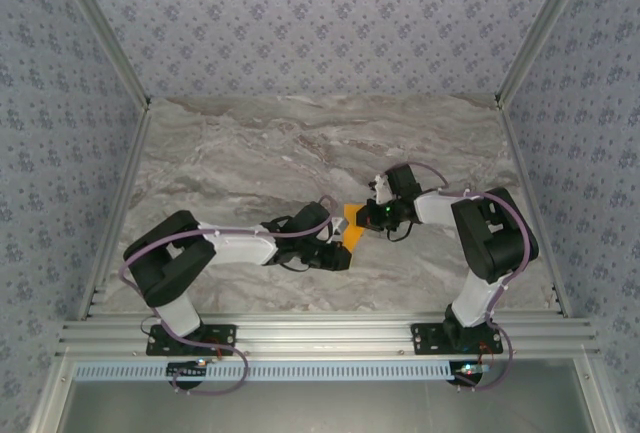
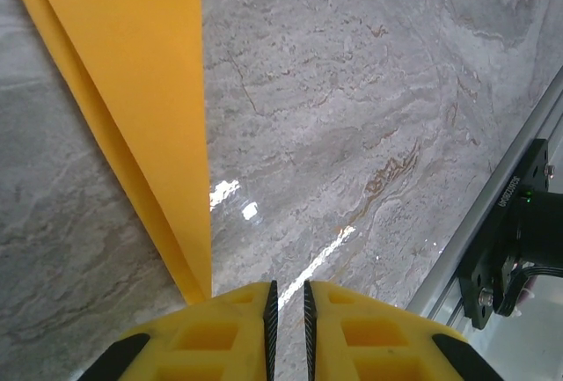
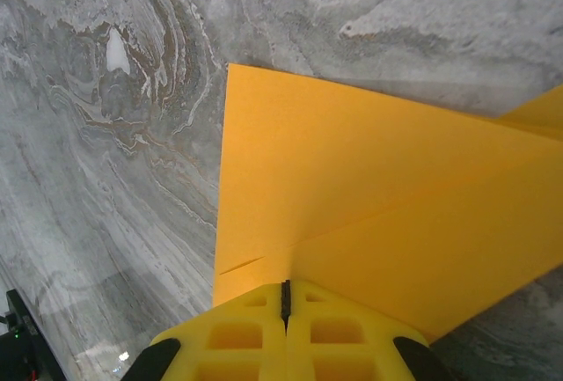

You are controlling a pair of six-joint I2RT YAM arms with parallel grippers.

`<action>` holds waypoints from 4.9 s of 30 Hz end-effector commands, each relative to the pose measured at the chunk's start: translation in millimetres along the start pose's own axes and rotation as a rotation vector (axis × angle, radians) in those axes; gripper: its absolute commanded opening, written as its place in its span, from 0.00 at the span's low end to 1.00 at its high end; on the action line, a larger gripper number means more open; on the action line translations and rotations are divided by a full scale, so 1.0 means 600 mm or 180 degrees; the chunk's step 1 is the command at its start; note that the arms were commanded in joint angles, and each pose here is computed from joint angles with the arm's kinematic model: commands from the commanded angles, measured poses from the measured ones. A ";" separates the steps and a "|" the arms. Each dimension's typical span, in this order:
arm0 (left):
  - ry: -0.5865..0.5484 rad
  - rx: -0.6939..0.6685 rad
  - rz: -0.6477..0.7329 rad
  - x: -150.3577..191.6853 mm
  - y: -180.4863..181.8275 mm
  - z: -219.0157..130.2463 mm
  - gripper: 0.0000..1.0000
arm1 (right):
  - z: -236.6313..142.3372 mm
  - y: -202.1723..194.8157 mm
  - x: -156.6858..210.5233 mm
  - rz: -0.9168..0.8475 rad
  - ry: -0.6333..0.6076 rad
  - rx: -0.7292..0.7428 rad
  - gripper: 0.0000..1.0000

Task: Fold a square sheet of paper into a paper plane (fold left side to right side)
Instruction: Fold the wing for the fifth time at the center of the table, then pick up the paper plane at the center of the table, then place the paper plane at the center of the table, then pick up the paper plane at the center of the table.

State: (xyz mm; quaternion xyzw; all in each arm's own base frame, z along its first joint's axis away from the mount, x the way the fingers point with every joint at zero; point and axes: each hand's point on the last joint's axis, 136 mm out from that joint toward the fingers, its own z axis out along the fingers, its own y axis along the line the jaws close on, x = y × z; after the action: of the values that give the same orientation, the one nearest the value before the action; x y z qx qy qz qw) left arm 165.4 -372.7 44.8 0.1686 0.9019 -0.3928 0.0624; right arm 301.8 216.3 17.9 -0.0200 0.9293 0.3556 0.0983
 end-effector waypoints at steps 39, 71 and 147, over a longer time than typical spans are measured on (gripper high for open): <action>-0.0282 0.0168 -0.0565 0.040 0.071 -0.027 0.16 | -0.102 0.039 -0.117 -0.0512 -0.0495 0.0422 0.18; -0.1794 -0.1401 0.0322 -0.059 0.104 -0.271 0.69 | -0.051 0.091 0.026 -0.0601 -0.0449 0.1899 0.00; -0.2158 -0.1501 0.0482 -0.060 0.079 -0.361 0.98 | -0.077 0.047 -0.081 -0.0613 -0.0133 0.1634 0.03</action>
State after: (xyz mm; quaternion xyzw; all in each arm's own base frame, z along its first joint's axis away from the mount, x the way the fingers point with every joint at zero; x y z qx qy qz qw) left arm 220.7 -191.3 152.5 0.0588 0.8876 -0.1953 0.4131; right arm 319.5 216.5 68.5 -0.0533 0.9788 0.1188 0.1581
